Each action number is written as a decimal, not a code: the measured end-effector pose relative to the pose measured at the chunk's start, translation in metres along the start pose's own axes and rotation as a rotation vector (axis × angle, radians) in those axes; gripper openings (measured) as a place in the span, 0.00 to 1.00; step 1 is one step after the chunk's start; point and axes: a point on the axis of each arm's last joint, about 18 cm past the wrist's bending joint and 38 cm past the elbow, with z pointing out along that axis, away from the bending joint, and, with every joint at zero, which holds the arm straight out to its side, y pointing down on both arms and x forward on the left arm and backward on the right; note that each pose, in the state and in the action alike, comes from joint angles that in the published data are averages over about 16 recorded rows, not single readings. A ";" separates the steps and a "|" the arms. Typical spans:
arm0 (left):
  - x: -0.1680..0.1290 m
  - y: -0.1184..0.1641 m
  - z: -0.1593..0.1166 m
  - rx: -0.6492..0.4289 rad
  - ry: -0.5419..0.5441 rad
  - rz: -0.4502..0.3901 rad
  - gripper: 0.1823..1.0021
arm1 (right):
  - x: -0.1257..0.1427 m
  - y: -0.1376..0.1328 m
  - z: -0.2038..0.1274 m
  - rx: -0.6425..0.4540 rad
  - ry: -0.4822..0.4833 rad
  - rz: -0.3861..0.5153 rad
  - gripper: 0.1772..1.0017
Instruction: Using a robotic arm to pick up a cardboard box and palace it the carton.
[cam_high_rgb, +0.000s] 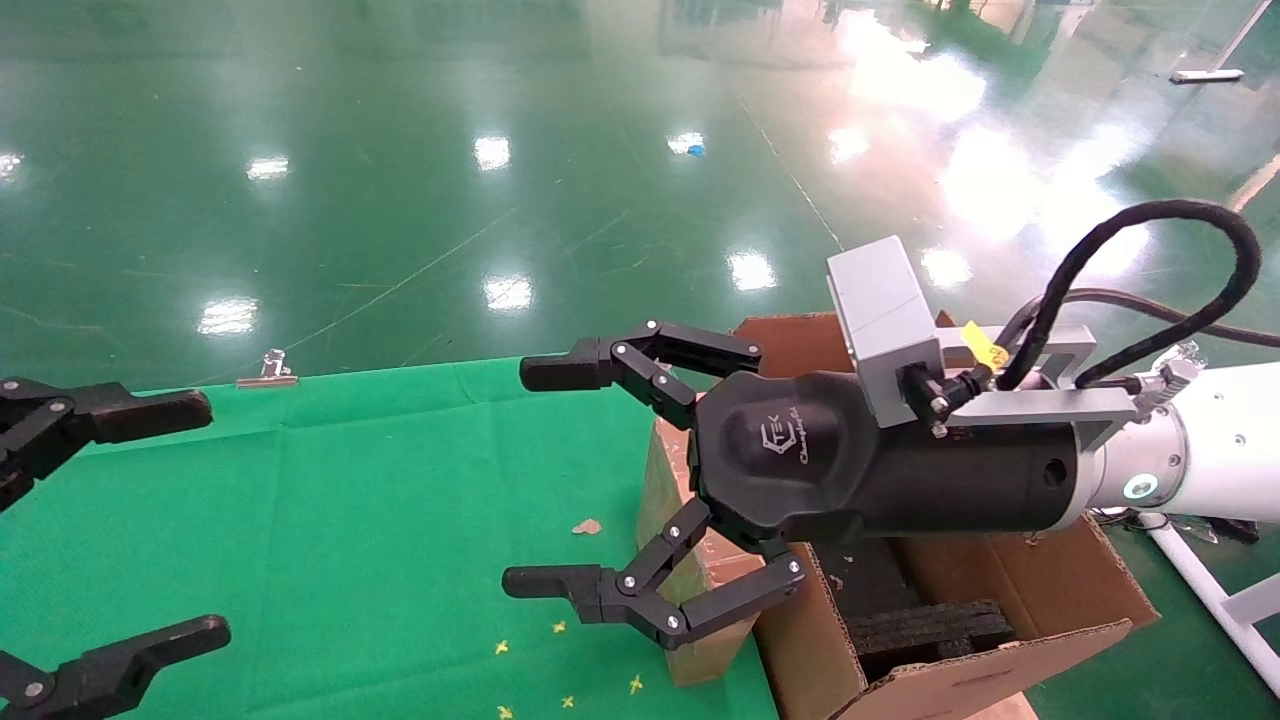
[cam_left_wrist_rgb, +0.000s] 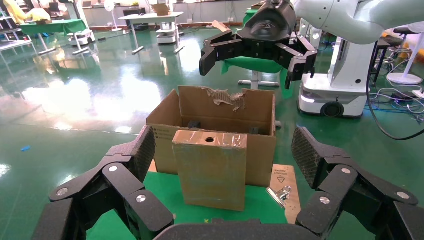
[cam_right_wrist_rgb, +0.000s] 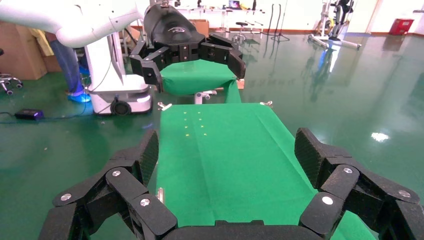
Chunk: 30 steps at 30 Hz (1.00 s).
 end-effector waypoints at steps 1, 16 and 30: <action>0.000 0.000 0.000 0.000 0.000 0.000 1.00 | 0.000 0.000 0.000 0.000 0.000 0.000 1.00; 0.000 0.000 0.000 0.000 0.000 0.000 1.00 | 0.000 0.000 0.000 0.000 0.000 0.000 1.00; 0.000 0.000 0.000 0.000 0.000 0.000 1.00 | 0.000 0.017 0.019 -0.144 -0.054 0.011 1.00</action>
